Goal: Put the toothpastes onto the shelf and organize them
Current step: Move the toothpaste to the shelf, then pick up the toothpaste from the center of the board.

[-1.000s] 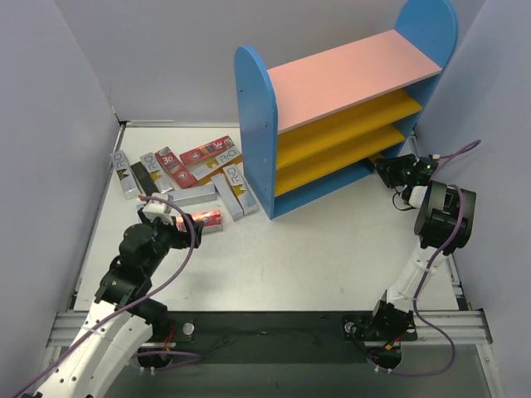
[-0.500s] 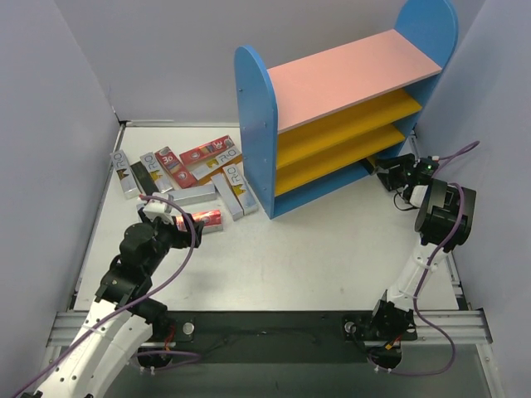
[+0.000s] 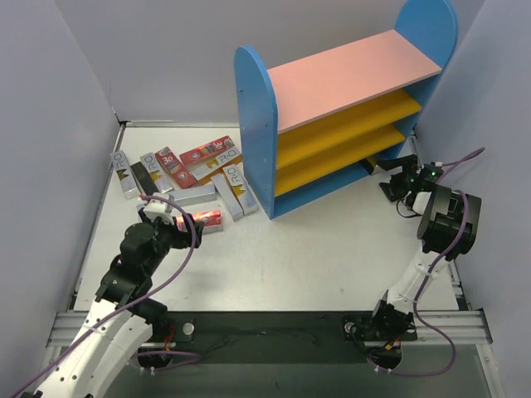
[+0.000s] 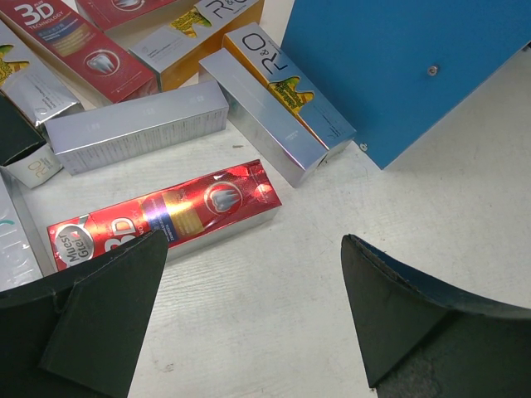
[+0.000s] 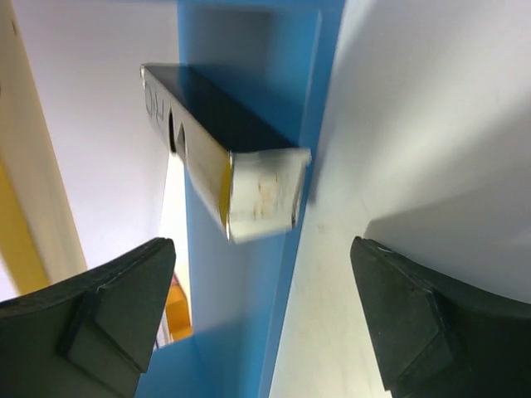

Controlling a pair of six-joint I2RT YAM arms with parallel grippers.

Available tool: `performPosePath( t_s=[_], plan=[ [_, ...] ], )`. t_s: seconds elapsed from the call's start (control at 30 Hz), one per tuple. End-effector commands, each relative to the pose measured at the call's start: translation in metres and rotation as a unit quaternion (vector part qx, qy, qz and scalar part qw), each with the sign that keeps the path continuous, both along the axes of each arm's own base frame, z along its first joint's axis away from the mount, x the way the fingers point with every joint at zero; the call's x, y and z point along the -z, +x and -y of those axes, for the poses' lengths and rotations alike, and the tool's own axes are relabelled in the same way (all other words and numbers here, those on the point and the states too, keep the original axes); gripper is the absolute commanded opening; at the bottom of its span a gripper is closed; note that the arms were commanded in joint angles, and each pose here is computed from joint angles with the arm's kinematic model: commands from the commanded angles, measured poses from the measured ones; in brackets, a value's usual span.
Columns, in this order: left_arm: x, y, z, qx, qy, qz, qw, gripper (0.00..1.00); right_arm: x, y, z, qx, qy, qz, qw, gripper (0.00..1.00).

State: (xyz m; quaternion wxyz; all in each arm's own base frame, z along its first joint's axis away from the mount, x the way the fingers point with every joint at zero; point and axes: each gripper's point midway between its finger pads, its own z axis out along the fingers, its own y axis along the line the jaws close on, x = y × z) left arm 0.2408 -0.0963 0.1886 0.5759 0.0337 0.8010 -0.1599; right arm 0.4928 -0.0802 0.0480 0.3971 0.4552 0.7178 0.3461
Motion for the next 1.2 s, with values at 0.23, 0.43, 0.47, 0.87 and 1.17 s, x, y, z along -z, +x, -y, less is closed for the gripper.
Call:
performPosePath(
  t_s=[0.23,0.43,0.47,0.87,1.17],
  plan=[
    [-0.01,0.008,-0.022,-0.082,-0.008,-0.015,0.997,0.97,-0.028,-0.096,-0.014,0.046,-0.021,-0.072,0.996,0.97],
    [-0.006,0.023,-0.034,-0.156,-0.014,-0.068,0.985,0.97,-0.041,-0.15,-0.025,0.028,-0.135,-0.144,0.98,1.0],
    [-0.007,0.026,-0.034,-0.168,-0.024,-0.076,0.982,0.97,-0.05,-0.155,-0.022,0.041,-0.161,-0.14,0.976,1.0],
    [-0.013,0.109,-0.115,-0.326,-0.029,-0.148,0.933,0.97,-0.033,-0.203,-0.104,-0.133,-0.249,-0.135,0.95,1.0],
    [-0.015,0.181,-0.202,-0.377,-0.018,-0.165,0.911,0.97,-0.038,-0.233,-0.16,-0.255,-0.281,-0.066,0.923,1.0]
  ],
)
